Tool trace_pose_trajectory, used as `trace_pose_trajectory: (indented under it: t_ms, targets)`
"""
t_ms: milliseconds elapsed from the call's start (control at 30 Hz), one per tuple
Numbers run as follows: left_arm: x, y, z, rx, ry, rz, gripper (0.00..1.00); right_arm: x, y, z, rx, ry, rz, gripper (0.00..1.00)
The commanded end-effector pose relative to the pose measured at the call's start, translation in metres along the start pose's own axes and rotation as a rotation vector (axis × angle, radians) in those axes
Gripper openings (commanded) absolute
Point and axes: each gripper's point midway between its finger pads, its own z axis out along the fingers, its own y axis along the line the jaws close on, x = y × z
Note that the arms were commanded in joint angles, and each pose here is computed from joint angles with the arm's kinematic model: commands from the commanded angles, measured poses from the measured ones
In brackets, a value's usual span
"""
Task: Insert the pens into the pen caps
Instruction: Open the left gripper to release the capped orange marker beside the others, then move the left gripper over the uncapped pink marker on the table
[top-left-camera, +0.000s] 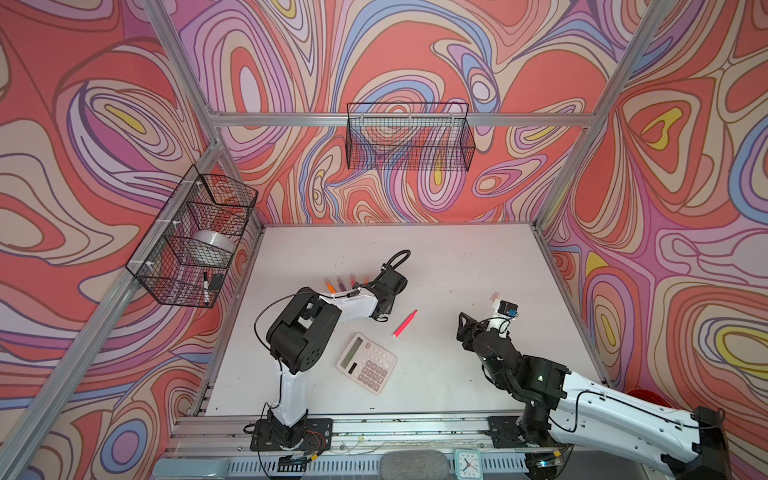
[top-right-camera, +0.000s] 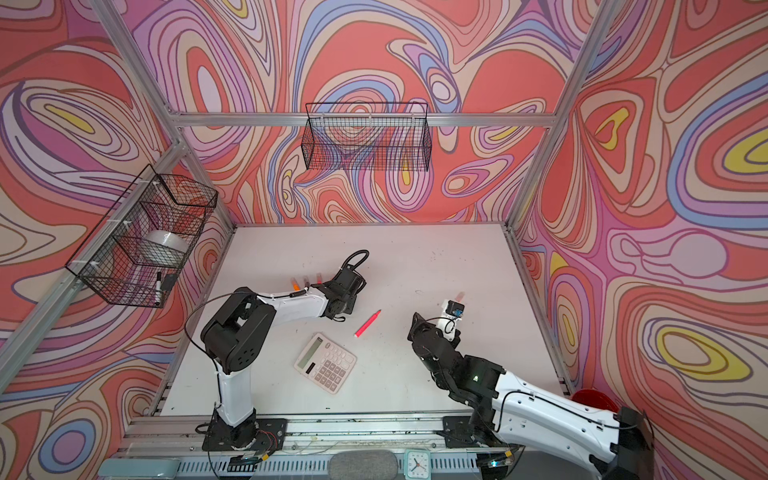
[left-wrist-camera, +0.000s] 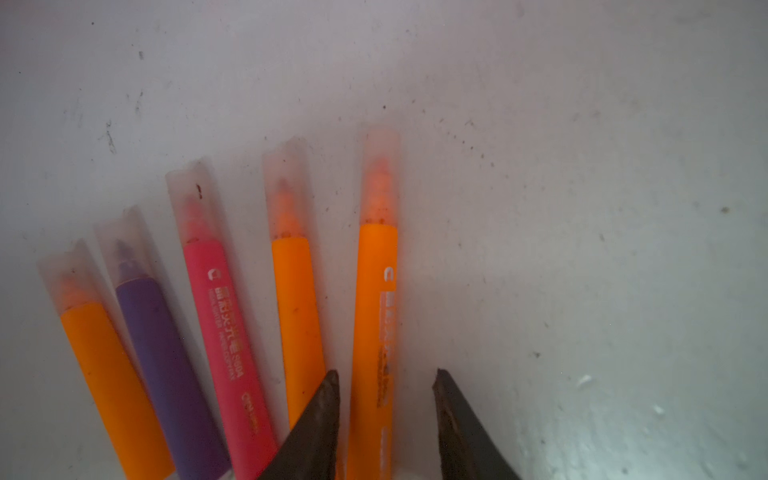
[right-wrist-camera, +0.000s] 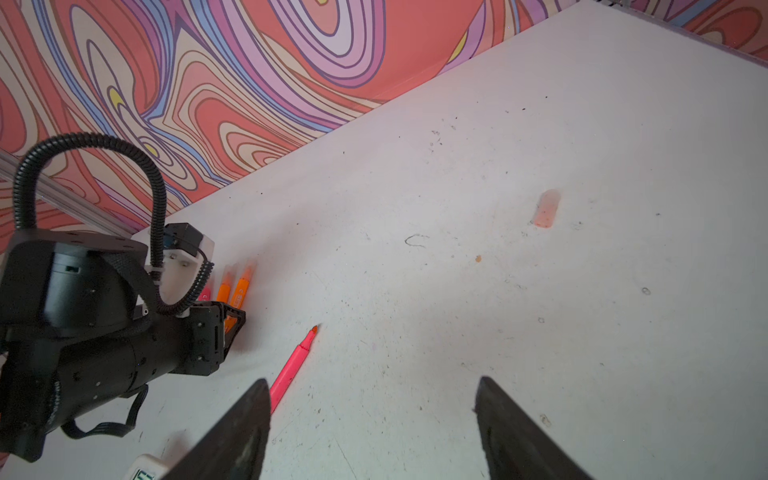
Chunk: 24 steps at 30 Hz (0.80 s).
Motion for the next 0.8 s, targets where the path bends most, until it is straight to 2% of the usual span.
trace_pose_trajectory:
  t_ms: [0,133,267,367,500,767]
  targets:
    - [0.001,0.007,-0.029,0.044,0.0,0.004,0.4,-0.008,-0.006,-0.004,0.026,-0.02,0.004,0.8]
    - [0.002,-0.004,-0.062,0.212,-0.056,-0.021,0.44,-0.011,-0.011,-0.004,0.04,-0.036,-0.001,0.82]
    - [0.021,-0.037,-0.087,0.428,-0.058,0.001,0.45,-0.02,-0.017,-0.001,0.074,-0.053,-0.02,0.84]
    - [0.035,-0.06,-0.098,0.537,-0.058,0.033,0.46,-0.022,-0.024,0.005,0.1,-0.057,-0.027,0.86]
    - [0.045,-0.083,-0.101,0.564,-0.065,0.11,0.46,-0.015,-0.028,0.018,0.09,-0.021,-0.01,0.86]
    - [0.055,-0.095,-0.087,0.567,-0.025,0.146,0.46,0.001,-0.031,0.032,0.12,0.041,-0.028,0.85]
